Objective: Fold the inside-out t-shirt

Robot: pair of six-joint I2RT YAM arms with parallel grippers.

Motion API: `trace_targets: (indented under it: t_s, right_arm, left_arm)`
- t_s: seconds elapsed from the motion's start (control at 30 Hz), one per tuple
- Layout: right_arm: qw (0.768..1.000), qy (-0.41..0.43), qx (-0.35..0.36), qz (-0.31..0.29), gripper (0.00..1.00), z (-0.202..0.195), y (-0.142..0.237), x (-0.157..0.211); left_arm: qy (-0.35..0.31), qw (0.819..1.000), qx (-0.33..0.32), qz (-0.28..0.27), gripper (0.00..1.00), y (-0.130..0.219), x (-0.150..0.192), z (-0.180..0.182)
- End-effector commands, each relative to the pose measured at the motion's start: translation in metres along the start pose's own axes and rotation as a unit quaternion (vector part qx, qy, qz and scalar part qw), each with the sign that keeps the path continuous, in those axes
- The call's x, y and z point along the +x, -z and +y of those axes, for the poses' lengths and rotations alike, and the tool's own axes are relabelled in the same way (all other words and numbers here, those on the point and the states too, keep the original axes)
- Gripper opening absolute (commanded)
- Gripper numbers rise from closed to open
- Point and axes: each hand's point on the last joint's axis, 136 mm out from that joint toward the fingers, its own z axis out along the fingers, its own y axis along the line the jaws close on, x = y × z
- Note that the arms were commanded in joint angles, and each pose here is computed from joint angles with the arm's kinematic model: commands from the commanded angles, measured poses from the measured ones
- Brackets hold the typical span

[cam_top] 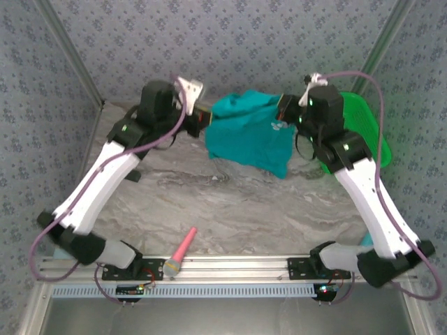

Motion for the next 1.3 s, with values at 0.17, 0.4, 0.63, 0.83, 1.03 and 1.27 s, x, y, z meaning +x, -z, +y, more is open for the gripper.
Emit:
trace_targets:
  t_s: [0.17, 0.4, 0.63, 0.83, 1.03, 1.27]
  right_arm:
    - [0.992, 0.073, 0.004, -0.1, 0.0, 0.016, 0.085, -0.019]
    - [0.993, 0.054, 0.07, -0.072, 0.0, -0.016, 0.021, -0.051]
    - [0.997, 0.033, 0.059, -0.032, 0.0, -0.045, -0.094, -0.074]
    - [0.995, -0.025, 0.031, -0.094, 0.0, -0.041, -0.121, -0.12]
    - [0.982, 0.013, -0.014, -0.186, 0.0, -0.004, -0.084, -0.167]
    - [0.992, 0.025, 0.013, -0.121, 0.0, -0.024, -0.08, -0.081]
  left_arm:
    - [-0.058, 0.982, 0.012, -0.181, 0.0, 0.106, -0.064, -0.057]
    - [-0.069, 0.973, -0.14, -0.169, 0.0, 0.072, -0.098, 0.021]
    - [-0.002, 0.984, -0.138, -0.111, 0.0, -0.001, -0.116, 0.116]
    - [-0.049, 0.984, -0.114, -0.128, 0.0, -0.03, -0.149, 0.122]
    - [-0.115, 0.97, -0.105, -0.186, 0.0, -0.005, -0.191, 0.102]
    - [-0.125, 0.982, -0.114, -0.079, 0.0, -0.032, -0.103, 0.098]
